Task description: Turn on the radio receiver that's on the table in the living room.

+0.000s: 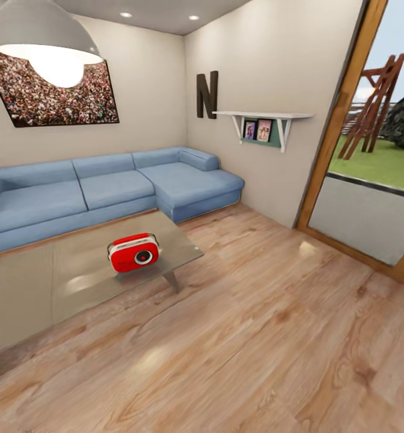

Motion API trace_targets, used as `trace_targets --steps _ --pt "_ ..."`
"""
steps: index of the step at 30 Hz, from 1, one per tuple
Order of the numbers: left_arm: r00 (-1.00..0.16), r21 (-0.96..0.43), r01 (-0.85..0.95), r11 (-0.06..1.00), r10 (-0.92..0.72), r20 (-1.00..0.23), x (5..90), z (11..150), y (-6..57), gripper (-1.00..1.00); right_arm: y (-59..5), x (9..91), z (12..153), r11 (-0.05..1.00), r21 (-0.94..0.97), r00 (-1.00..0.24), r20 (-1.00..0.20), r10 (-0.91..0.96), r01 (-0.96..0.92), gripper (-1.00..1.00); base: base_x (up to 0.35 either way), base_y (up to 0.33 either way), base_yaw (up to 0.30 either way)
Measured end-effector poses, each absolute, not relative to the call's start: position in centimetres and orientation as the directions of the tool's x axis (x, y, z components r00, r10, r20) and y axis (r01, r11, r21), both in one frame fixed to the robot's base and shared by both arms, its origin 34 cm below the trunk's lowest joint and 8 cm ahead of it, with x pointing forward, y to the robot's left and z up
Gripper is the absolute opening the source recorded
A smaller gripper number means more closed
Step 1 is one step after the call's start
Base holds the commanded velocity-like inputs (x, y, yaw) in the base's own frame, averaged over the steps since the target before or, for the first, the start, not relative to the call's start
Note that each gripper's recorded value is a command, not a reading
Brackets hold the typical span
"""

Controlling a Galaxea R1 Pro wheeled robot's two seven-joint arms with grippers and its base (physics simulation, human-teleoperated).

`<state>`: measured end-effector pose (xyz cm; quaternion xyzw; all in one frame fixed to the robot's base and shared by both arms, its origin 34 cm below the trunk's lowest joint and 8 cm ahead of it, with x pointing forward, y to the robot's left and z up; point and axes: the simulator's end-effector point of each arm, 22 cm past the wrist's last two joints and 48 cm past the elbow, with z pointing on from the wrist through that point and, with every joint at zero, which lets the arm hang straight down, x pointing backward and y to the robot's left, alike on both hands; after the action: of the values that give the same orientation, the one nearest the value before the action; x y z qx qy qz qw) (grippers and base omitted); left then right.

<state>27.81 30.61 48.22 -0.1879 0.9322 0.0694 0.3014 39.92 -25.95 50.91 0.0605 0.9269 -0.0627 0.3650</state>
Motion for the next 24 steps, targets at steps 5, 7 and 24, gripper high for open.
trace_targets --steps 5,7,24 --pt "-0.748 0.016 -0.392 0.920 -0.308 -0.588 27.82 48.21 30.60 1.00 -26.39 39.86 50.95 0.981 -0.087 -0.726 -0.684 0.066 0.172 1.00 0.245 -0.216 0.297" --pt "-0.748 0.016 -0.392 0.920 -0.308 -0.588 27.83 48.22 30.61 1.00 -26.43 39.83 50.95 0.981 -0.088 -0.726 -0.684 0.066 0.173 1.00 0.245 -0.216 0.297" --pt "-0.748 0.017 -0.393 0.919 -0.309 -0.587 27.78 48.21 30.63 1.00 -26.50 39.89 50.98 0.980 -0.090 -0.725 -0.685 0.067 0.176 1.00 0.245 -0.218 0.297"
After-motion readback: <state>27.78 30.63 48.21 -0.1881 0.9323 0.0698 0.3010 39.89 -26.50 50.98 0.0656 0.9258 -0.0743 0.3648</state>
